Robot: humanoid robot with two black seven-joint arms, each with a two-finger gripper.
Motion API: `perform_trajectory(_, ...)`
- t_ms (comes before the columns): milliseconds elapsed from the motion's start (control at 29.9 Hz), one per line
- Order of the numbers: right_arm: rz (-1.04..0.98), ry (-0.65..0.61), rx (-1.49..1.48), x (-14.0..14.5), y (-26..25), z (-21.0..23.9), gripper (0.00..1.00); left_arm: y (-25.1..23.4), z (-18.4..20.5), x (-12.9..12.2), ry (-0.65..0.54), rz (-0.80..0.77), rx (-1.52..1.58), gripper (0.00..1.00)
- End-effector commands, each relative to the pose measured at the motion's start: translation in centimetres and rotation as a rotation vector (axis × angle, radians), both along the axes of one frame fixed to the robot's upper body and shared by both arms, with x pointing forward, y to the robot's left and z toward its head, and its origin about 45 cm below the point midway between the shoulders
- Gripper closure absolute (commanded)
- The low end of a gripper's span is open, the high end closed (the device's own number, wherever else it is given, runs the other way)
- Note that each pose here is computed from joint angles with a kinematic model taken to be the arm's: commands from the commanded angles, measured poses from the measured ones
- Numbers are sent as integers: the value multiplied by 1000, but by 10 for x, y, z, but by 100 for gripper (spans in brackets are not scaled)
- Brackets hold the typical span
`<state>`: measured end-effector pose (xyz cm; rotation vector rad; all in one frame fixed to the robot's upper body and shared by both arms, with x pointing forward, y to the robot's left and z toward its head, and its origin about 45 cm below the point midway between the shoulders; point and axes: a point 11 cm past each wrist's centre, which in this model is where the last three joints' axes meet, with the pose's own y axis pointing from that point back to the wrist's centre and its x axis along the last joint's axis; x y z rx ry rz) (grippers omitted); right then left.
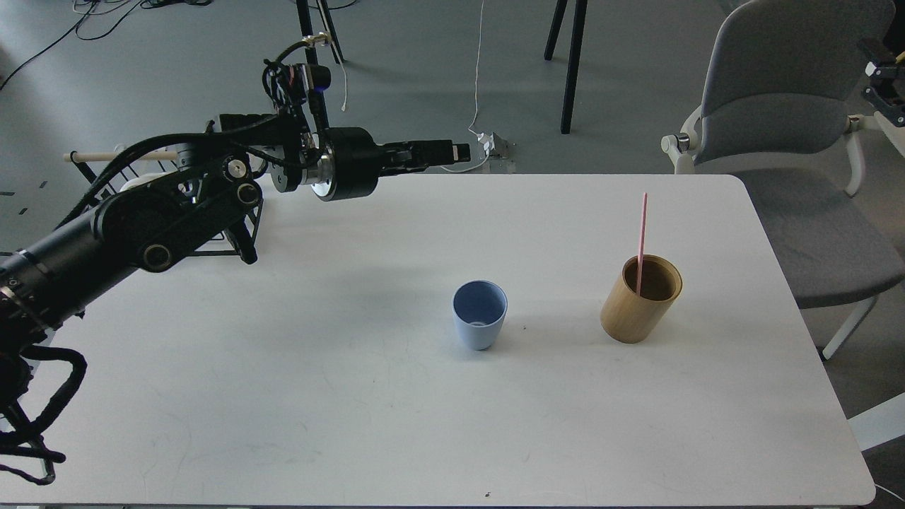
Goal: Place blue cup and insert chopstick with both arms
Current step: 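Release the blue cup and lift the left gripper away, then reach the right gripper to the red stick in the tan cup and grasp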
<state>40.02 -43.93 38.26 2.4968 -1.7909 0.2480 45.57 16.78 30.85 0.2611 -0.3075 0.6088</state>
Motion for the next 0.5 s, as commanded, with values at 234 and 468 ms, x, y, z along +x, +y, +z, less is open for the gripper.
perform_trajectory(234,270,-64,-673,-18,74,-24,2,57,62,33,142,233,-943,1)
perform_trajectory(468,408,-95,-1096,-22,101,-72,6,125,23,50,185,463,-1024,1)
